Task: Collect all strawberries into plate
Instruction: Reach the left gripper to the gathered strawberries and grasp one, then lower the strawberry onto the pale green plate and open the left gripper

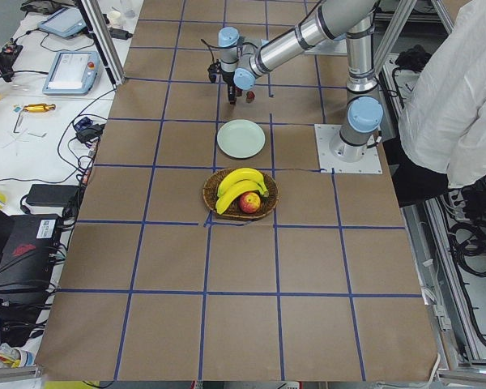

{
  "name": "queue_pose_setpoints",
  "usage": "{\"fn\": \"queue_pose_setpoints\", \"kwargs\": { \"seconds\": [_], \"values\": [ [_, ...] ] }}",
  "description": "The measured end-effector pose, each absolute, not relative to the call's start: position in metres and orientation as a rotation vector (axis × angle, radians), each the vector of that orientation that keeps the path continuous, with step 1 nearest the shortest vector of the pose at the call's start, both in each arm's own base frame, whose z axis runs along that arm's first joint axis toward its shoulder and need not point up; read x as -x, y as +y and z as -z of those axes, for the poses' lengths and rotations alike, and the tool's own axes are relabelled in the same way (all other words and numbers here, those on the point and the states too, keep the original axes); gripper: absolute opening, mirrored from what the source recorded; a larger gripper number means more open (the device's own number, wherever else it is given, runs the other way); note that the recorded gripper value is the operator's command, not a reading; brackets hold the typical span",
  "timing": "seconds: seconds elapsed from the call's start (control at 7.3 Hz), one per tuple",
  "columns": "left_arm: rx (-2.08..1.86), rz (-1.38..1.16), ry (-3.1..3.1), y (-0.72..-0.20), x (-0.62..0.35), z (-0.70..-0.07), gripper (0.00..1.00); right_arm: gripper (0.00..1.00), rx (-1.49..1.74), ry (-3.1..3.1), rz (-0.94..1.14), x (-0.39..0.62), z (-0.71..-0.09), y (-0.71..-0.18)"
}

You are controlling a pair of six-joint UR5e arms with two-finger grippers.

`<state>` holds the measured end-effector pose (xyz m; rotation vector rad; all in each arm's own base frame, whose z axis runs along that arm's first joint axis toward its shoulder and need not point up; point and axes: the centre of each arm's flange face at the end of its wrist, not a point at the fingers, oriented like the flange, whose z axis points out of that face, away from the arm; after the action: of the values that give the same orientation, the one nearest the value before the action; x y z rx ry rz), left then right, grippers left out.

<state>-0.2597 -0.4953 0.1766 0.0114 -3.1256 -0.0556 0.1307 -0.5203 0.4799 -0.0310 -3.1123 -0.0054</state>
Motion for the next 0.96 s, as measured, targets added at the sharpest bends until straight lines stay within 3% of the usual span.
{"fn": "queue_pose_setpoints", "kwargs": {
  "seconds": [0.14,0.55,0.96],
  "values": [
    [-0.016,0.058,-3.127,-0.495,0.260,-0.175,0.08,1.00,0.031,-3.112,0.008,-0.131,-0.479,-0.521],
    [0.062,0.001,-3.163,-0.510,0.249,-0.206,0.09,1.00,0.029,-3.112,0.007,-0.131,-0.479,-0.522],
    [0.211,0.167,-3.208,-0.517,0.157,-0.249,0.09,1.00,0.029,-3.112,0.003,-0.131,-0.479,-0.522]
  ]
}}
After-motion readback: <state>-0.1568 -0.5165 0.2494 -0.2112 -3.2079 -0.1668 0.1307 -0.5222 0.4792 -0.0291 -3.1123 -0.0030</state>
